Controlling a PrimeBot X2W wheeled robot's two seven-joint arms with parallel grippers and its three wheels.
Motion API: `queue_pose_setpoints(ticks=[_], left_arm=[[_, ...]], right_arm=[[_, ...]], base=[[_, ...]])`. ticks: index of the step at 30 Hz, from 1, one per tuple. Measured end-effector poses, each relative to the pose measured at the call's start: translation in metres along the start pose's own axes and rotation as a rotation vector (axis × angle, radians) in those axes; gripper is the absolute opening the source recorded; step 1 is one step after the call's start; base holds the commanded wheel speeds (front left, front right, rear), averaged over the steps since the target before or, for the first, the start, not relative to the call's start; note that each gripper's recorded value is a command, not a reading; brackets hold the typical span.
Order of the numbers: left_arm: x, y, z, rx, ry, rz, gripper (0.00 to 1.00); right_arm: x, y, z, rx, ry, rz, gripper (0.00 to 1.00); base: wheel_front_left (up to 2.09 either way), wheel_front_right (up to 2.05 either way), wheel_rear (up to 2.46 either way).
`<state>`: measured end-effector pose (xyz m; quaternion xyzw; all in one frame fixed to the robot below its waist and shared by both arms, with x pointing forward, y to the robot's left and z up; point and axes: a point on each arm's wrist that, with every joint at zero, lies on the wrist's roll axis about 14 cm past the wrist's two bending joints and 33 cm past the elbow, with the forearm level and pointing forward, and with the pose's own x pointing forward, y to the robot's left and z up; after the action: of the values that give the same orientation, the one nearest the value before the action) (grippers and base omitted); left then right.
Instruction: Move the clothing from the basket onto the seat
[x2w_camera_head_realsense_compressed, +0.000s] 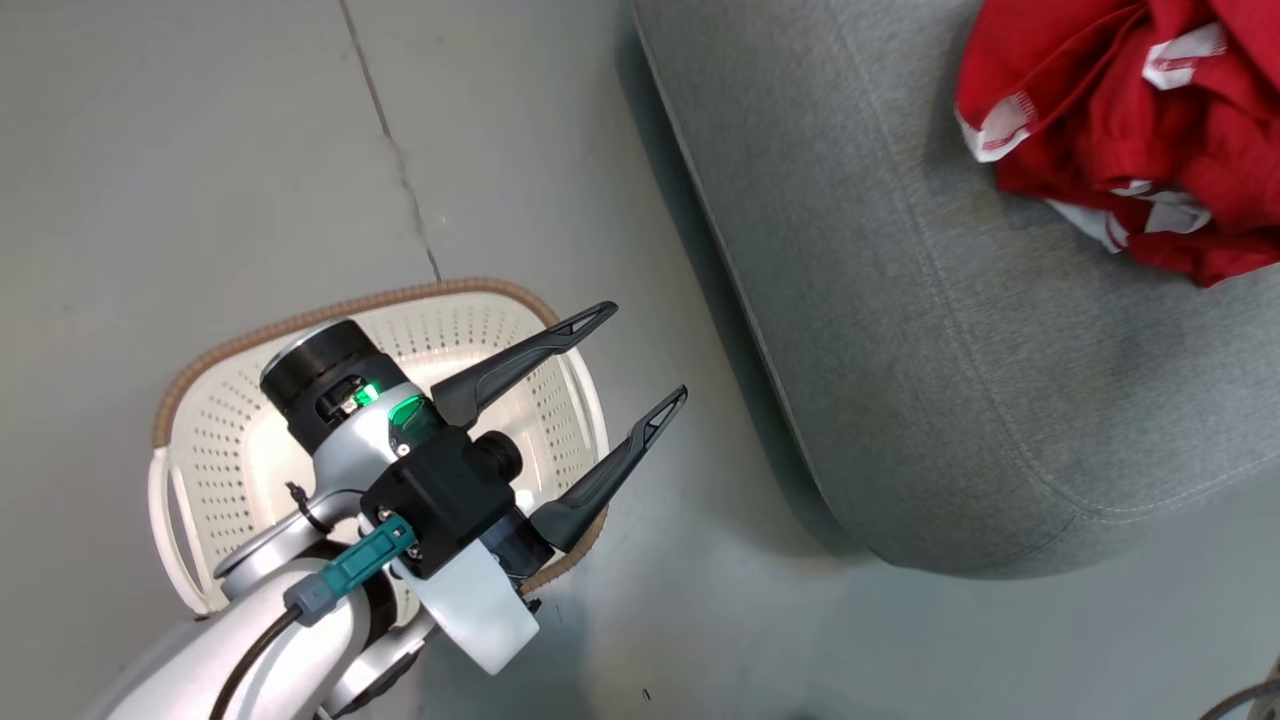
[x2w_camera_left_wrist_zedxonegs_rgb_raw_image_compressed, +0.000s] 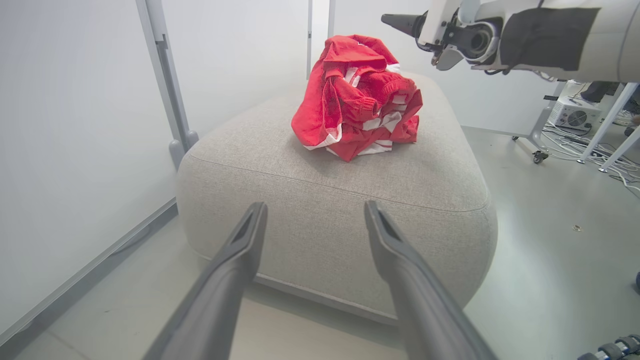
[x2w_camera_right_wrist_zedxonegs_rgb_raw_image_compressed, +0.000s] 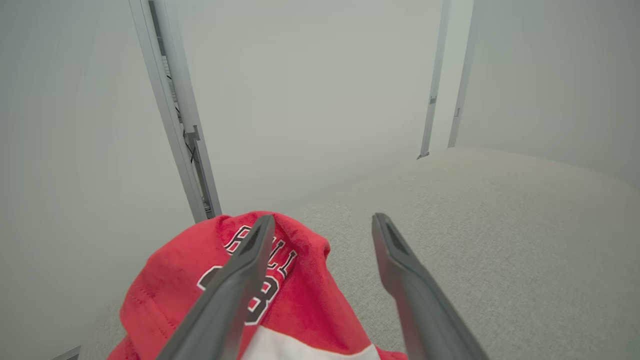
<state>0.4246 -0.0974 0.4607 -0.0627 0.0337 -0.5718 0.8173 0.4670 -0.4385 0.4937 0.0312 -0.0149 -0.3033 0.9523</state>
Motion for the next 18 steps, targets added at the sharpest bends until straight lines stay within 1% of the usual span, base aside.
queue_pose_setpoints(ticks=[2,6,10,11,18], left_arm=[[0.000,-0.003,0.007,0.002,-0.013,0.015,1.00],[-0.002,-0.013,0.021,0.000,-0.042,0.044,1.00],[-0.008,-0.019,0.035,-0.001,-0.067,0.099,1.00],[-0.014,-0.020,0.041,0.002,-0.076,0.134,1.00],[-0.043,-0.012,0.061,0.017,-0.112,0.301,1.00]], right_arm=[[-0.006,0.002,0.017,-0.011,-0.041,0.022,1.00],[-0.026,0.004,0.034,-0.016,-0.082,0.060,1.00],[-0.045,0.014,0.052,-0.013,-0.126,0.115,1.00],[-0.055,0.023,0.057,-0.013,-0.139,0.151,1.00],[-0.092,0.064,0.066,0.033,-0.169,0.288,1.00]], base=[[0.00,0.00,0.00],[0.00,0.00,0.00],[0.00,0.00,0.00],[0.00,0.00,0.00],[0.00,0.00,0.00]])
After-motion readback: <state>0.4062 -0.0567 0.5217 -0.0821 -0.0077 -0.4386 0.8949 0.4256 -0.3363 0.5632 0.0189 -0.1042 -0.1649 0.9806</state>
